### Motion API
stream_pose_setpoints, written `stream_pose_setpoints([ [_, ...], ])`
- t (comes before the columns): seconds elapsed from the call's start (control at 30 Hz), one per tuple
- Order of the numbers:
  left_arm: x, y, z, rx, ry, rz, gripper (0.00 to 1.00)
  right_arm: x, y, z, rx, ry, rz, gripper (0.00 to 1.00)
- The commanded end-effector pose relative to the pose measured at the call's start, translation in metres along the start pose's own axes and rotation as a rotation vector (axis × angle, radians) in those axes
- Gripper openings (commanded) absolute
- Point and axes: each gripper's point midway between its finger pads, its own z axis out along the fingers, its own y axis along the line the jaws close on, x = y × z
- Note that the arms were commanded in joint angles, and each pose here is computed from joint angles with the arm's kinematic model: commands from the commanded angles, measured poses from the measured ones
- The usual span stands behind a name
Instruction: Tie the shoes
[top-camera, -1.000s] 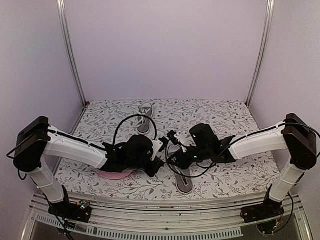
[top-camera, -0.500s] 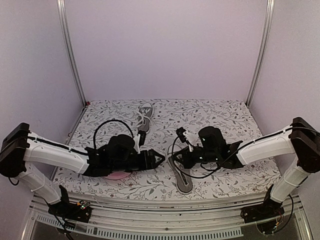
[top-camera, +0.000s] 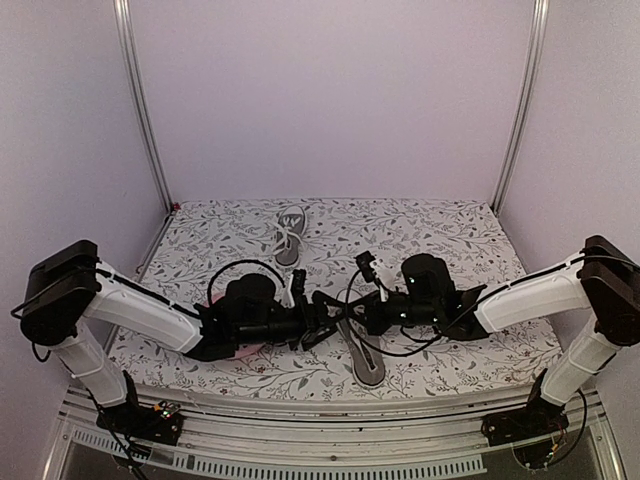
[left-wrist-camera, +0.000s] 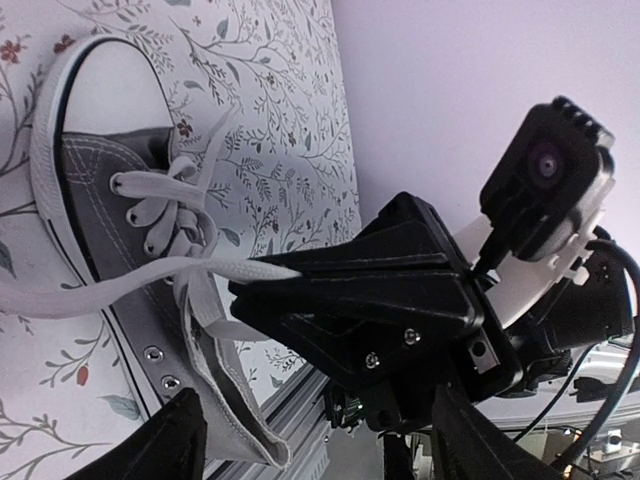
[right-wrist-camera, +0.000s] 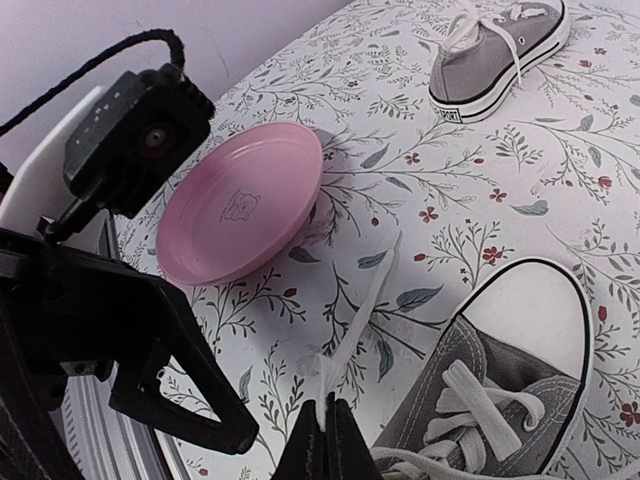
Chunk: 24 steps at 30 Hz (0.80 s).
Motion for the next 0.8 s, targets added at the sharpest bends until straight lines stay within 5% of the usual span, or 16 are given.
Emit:
stream_pose_setpoints([
  [0.0,0.002,0.003,0.004,0.047,0.007,-0.078,0.77,-0.011,0.011,-0.007,-0.051,-0.046,-0.010,0.02],
  [0.6,-0.042,0.012,0.023,0.040,-0.098,-0.025,0.83,0.016,0.037,-0.015,-0.187,0.006,-0.036,0.02],
  [0.77,-0.054,0.006,0.023,0.063,-0.108,0.016,0.75,0.024,0.041,-0.015,-0.203,0.026,-0.041,0.02],
])
